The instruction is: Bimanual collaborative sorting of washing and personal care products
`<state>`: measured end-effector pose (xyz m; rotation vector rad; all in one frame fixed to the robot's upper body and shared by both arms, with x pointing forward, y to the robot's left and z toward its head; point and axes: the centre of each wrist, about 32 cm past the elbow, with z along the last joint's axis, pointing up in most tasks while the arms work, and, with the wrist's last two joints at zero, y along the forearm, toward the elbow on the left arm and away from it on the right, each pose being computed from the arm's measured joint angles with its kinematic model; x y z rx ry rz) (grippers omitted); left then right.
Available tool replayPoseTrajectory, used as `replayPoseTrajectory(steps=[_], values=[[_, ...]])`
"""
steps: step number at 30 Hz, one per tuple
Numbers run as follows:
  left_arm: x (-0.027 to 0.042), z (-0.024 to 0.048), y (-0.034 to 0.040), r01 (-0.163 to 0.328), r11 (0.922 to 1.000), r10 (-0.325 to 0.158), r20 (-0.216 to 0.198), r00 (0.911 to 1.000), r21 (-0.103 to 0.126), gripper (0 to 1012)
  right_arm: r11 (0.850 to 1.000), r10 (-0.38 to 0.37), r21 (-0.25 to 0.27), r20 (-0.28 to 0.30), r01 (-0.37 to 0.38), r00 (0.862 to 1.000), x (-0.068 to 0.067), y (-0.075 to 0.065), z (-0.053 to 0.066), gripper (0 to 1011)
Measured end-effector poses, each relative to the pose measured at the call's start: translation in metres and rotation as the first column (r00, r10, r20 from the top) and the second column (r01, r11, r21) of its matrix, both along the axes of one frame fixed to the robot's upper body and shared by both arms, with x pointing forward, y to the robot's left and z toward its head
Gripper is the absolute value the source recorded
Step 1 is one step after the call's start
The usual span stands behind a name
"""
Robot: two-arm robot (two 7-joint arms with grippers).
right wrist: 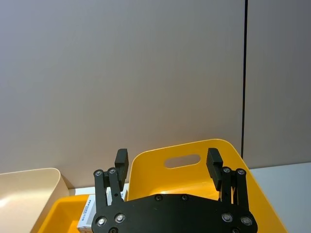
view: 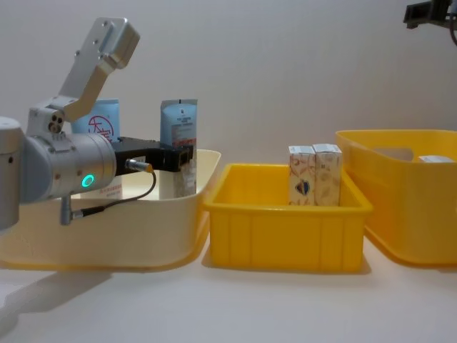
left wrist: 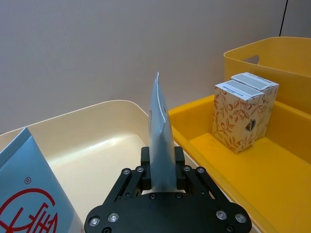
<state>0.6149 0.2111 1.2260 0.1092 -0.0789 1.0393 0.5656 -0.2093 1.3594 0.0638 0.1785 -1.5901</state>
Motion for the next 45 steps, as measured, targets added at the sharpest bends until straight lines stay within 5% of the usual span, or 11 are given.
replayPoseTrajectory(steps=[30,45], values=[[-0.0003,-0.0002,-0.0002,-0.001,1.0000,0.001,0.000,1.0000,0.000,260,1.000,0.000,0.000,0.000,0.000,1.000,0.000,0.000,0.000,1001],[-0.0093,0.0061,-0.0133,-0.014,0.9998,0.014,0.020,0.9997,0.016,260,1.000,0.000,0.000,0.000,0.000,1.000,0.000,0.000,0.000,1001]])
